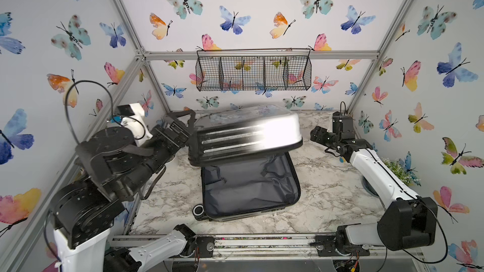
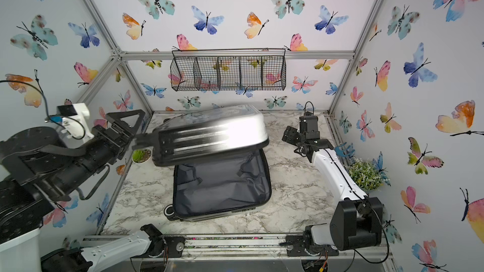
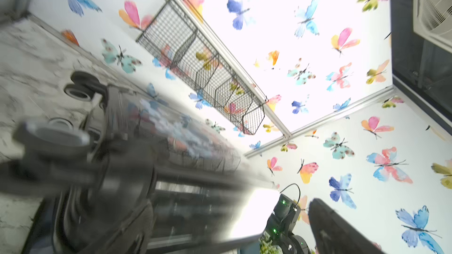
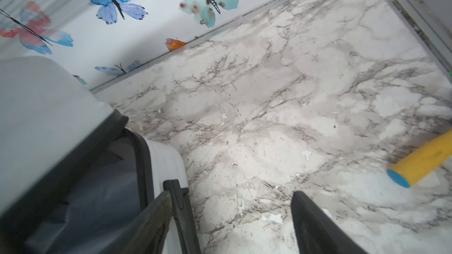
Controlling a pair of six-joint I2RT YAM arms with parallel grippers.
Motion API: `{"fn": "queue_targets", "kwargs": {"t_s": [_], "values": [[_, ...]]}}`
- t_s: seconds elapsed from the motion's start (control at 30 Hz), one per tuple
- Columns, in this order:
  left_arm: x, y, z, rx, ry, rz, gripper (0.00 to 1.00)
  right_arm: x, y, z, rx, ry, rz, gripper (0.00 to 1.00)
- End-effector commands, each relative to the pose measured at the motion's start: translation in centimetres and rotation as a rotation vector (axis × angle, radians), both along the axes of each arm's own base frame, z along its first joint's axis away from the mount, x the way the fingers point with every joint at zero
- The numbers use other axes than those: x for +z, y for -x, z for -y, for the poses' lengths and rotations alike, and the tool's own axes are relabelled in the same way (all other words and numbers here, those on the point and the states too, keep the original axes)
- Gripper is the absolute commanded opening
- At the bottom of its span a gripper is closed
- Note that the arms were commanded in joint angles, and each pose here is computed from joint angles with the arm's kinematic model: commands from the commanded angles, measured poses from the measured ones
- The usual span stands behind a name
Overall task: Close the suitcase zippers
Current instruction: Close the suitcase at the center of the board, then adjust the suitcase at the center of the board.
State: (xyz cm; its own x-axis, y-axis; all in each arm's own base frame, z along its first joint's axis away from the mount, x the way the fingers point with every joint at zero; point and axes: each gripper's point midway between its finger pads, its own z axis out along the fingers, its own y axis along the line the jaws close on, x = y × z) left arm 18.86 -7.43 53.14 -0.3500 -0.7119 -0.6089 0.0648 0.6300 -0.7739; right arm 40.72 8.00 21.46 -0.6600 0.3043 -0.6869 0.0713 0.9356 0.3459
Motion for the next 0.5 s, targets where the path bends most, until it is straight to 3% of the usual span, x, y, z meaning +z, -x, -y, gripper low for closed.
{"fn": "queue_targets", "kwargs": {"t_s": [0.0, 0.17, 0.33, 0.47], "values": [[-4.4, -1.7, -1.3, 0.099, -0.235, -0.097, 0.98, 1.1, 0.1, -2.1, 0.124, -0.052, 0.005, 0.80], [-10.7, -4.9, 0.5, 0.089, -0.312, -0.265, 0.98, 0.6, 1.3, -4.2, 0.242, -0.118, -0.025, 0.82], [-17.5, -8.6, -2.5, 0.101, -0.219, -0.363, 0.98, -0.3, 2.4, -6.7, 0.361, -0.203, -0.061, 0.83], [-22.6, -10.5, -4.7, 0.106, -0.228, -0.431, 0.98, -0.1, 2.5, -9.0, 0.432, -0.225, -0.065, 0.82]]}}
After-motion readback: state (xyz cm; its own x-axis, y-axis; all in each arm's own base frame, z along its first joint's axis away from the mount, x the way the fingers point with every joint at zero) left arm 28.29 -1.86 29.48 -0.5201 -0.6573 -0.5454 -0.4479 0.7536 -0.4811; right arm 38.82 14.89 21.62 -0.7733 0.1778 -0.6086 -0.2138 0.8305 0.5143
